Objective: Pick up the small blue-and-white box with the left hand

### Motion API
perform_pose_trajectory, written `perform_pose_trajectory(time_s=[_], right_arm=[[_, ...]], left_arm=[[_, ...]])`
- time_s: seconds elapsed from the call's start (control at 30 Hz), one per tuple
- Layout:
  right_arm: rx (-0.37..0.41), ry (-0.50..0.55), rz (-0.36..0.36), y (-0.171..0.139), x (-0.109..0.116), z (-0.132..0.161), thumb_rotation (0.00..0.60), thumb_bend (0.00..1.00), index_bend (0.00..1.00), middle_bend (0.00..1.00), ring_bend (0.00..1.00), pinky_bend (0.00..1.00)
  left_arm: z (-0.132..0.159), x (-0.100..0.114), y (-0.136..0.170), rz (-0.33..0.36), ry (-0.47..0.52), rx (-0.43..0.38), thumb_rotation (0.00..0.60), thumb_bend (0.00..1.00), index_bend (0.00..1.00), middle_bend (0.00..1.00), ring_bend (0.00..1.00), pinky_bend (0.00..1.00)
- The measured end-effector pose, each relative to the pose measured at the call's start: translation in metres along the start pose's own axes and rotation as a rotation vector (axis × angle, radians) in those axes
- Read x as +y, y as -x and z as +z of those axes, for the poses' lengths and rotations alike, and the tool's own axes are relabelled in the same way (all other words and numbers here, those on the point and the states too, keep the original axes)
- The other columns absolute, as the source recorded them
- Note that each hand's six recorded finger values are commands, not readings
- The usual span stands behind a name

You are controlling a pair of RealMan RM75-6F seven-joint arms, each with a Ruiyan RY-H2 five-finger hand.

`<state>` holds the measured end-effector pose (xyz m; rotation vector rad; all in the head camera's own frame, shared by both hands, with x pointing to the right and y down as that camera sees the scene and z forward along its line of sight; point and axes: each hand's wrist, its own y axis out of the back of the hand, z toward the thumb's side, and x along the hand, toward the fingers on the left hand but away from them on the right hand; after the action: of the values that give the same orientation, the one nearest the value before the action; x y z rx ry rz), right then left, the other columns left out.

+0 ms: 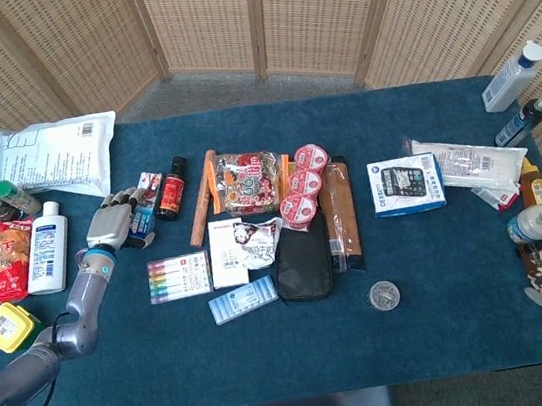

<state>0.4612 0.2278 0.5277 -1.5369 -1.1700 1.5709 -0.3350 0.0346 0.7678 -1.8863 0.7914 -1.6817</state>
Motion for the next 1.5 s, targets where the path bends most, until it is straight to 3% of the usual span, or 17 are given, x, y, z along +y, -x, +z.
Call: perform_pose_trajectory(time_s=[0.17, 0.27, 0.4, 0.53, 0.67, 0.9, 1.27, 1.5], right_arm=[[-0.014, 0.008, -0.004, -0.004, 0.002, -0.004, 0.6, 0.0, 0.0, 0.03, 0.0, 0.0], [-0.013, 0.014, -0.01, -0.006, 0.003, -0.005, 0.6, 0.0, 0.0, 0.03, 0.0, 0.0], [-0.015, 0.026, -0.01, -0.007, 0.004, -0.006, 0.6, 0.0, 0.0, 0.03, 0.0, 0.0], [-0.018, 0.034, -0.011, -0.009, 0.005, -0.009, 0.6, 0.0, 0.0, 0.03, 0.0, 0.0], [-0.017, 0.042, -0.015, -0.009, 0.005, -0.01, 0.6, 0.0, 0.0, 0.03, 0.0, 0.0], [-0.013, 0.054, -0.02, -0.01, 0.006, -0.011, 0.6, 0.0, 0.0, 0.03, 0.0, 0.0], [0.009, 0.062, -0.008, -0.007, 0.001, -0.008, 0.6, 0.0, 0.0, 0.03, 0.0, 0.0], [0.019, 0.072, 0.005, -0.006, -0.005, -0.007, 0.6, 0.0, 0.0, 0.03, 0.0, 0.0]], left_arm=[[0.001, -0.007, -0.008, -0.003, 0.025, 0.021, 0.587, 0.36, 0.0, 0.0, 0.0, 0.0], [0.006, -0.012, -0.012, -0.009, 0.048, 0.024, 0.6, 0.37, 0.0, 0.0, 0.09, 0.04], [0.011, -0.014, -0.014, 0.013, 0.071, 0.023, 0.6, 0.5, 0.08, 0.02, 0.32, 0.34], [0.014, -0.011, -0.014, 0.057, 0.093, 0.023, 0.6, 0.64, 0.34, 0.23, 0.6, 0.62], [0.013, -0.004, -0.012, 0.121, 0.116, 0.027, 0.6, 0.68, 0.51, 0.42, 0.76, 0.78], [0.004, 0.011, -0.006, 0.198, 0.184, 0.03, 0.6, 0.68, 0.62, 0.54, 0.84, 0.86], [-0.006, 0.054, 0.03, 0.285, 0.26, -0.043, 0.6, 0.67, 0.62, 0.54, 0.84, 0.86], [0.01, 0.099, 0.074, 0.349, 0.306, -0.145, 0.6, 0.66, 0.62, 0.54, 0.83, 0.85]])
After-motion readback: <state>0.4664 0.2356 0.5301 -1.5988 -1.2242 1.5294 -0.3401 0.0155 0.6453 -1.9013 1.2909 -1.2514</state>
